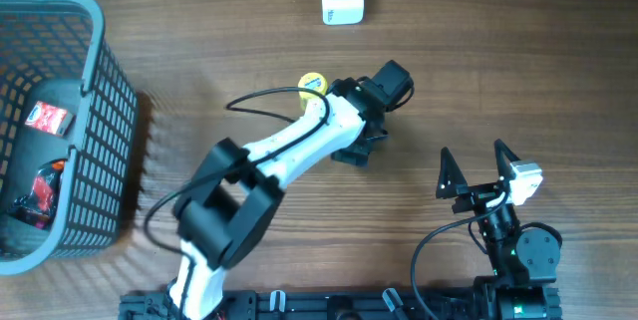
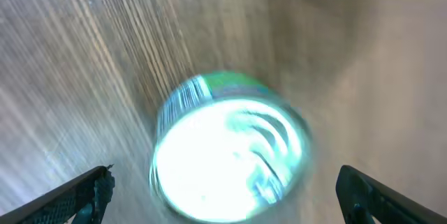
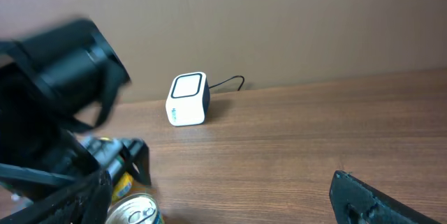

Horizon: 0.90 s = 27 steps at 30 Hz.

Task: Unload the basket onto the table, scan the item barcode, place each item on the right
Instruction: 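Carry the tin can out and place it beside the yellow can, then reach the left gripper into the basket and grasp the Kleenex tissue pack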

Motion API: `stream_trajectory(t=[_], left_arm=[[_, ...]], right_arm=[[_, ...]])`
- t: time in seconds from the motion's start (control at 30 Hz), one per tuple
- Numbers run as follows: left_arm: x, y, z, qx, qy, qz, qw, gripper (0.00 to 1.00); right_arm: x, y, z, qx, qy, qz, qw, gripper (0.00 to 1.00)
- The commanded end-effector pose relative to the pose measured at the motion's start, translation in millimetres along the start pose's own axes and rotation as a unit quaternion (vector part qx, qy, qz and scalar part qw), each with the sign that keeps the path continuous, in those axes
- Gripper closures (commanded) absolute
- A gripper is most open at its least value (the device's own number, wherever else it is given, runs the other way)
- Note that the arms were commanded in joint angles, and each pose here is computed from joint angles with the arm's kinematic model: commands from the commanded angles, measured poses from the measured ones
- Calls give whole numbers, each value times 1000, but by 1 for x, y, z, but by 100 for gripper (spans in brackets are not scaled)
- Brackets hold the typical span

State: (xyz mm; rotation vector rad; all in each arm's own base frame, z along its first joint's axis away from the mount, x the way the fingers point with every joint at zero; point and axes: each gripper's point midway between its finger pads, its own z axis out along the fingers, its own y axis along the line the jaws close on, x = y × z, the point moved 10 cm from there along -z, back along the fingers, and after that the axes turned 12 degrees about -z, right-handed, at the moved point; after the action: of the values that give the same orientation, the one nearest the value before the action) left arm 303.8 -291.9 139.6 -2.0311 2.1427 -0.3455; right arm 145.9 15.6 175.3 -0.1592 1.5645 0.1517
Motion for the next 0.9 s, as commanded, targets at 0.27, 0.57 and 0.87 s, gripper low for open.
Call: stream_trajectory(t=[0.27,0.57,0.87], left_arm=[[-132,-6,-328,427,-251,284,821,0],[-333,91,-428,315,-568,13,760,0],[-435,-7,-285,138,-347,253,893,0]], right_arm=[[-1,0,0,2,-5,3,1000,0],[-1,0,0,2,-5,3,1000,0],[-1,0,0,2,-5,3,1000,0]])
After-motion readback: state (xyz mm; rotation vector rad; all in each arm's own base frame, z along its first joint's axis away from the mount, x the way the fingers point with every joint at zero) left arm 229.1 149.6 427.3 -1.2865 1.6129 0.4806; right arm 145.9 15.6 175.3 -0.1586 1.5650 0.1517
